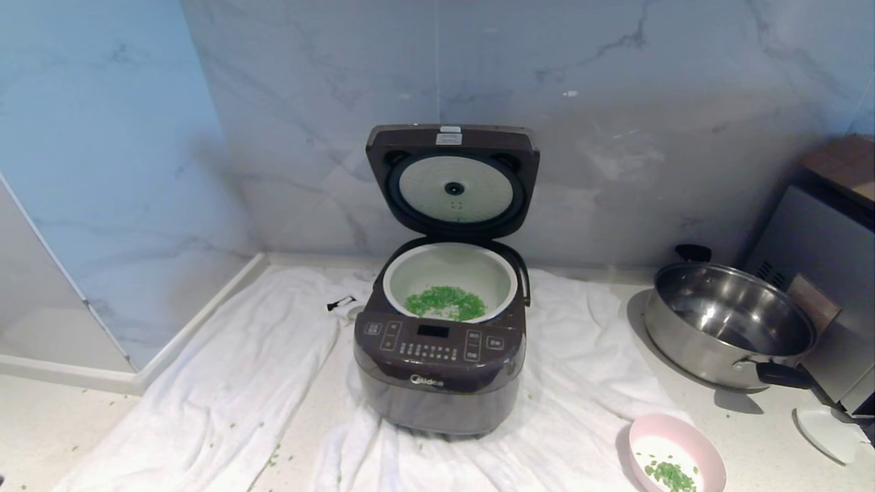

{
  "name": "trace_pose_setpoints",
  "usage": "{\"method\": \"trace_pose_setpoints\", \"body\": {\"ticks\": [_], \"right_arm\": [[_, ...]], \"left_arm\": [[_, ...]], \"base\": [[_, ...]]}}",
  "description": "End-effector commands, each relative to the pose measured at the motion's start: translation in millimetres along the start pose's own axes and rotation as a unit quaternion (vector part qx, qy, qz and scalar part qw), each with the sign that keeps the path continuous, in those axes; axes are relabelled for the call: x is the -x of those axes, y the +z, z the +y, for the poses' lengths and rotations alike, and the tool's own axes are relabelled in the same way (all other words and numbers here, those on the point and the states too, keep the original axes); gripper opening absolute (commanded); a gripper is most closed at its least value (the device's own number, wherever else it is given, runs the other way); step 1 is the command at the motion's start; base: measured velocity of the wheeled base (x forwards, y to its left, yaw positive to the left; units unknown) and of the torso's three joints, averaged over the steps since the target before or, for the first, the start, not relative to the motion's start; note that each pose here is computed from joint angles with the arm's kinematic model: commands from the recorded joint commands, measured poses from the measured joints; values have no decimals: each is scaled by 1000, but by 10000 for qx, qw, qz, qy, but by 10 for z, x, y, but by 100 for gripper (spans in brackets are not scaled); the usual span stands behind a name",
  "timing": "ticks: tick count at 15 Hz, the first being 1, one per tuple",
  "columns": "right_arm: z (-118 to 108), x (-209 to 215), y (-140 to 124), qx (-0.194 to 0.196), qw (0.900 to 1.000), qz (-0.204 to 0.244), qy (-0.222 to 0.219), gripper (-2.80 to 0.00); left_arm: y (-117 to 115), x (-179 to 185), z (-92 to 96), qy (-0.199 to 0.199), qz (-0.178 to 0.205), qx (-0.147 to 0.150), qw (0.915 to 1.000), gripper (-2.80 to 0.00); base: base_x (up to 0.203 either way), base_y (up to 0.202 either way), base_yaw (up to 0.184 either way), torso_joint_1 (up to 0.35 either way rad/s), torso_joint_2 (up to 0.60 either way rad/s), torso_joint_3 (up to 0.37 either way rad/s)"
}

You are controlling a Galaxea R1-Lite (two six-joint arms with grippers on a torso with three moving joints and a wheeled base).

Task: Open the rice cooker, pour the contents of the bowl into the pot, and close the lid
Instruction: Pick up the bowl on the table

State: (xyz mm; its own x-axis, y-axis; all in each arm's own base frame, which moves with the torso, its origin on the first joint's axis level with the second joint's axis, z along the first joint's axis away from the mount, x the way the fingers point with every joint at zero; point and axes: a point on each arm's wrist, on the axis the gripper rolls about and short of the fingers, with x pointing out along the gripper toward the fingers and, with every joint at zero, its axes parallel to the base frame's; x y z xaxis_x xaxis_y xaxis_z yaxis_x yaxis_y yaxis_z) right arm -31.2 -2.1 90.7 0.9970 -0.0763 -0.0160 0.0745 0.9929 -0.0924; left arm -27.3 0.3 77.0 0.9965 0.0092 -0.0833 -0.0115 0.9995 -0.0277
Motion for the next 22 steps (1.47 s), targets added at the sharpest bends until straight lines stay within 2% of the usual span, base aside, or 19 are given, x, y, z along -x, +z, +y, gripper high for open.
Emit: {"method": "trace_pose_setpoints", "body": {"ticks": [1, 4, 6, 8, 9, 10, 22], "right_arm": [[8, -34, -61, 19, 10000, 0, -2, -280], [8, -41, -63, 23, 10000, -56, -16, -280], [15, -68, -49, 48, 9990, -429, 72, -280], [37, -83, -127, -183, 9988, -207, 406, -280], [41, -80, -160, -350, 9985, 22, 429, -280], [39, -78, -152, -490, 9979, 7, 417, -280], [39, -79, -149, -453, 9982, 43, 392, -280]], "left_arm": [[2, 0, 0, 0, 5, 2, 10000, -280], [-2, -1, 0, 8, 12, 2, 10000, -280], [-1, -1, 0, 1, 11, 2, 10000, -280], [-2, -1, 0, 1, 12, 2, 10000, -280], [2, 0, 0, 0, 5, 2, 10000, -280], [1, 0, 0, 0, 6, 2, 10000, -280], [12, -22, -1, 5, 154, 1, 9999, -280]], "base": [[0, 0, 0, 0, 0, 0], [0, 0, 0, 0, 0, 0], [0, 0, 0, 0, 0, 0], [0, 0, 0, 0, 0, 0], [0, 0, 0, 0, 0, 0], [0, 0, 0, 0, 0, 0], [0, 0, 0, 0, 0, 0]]}}
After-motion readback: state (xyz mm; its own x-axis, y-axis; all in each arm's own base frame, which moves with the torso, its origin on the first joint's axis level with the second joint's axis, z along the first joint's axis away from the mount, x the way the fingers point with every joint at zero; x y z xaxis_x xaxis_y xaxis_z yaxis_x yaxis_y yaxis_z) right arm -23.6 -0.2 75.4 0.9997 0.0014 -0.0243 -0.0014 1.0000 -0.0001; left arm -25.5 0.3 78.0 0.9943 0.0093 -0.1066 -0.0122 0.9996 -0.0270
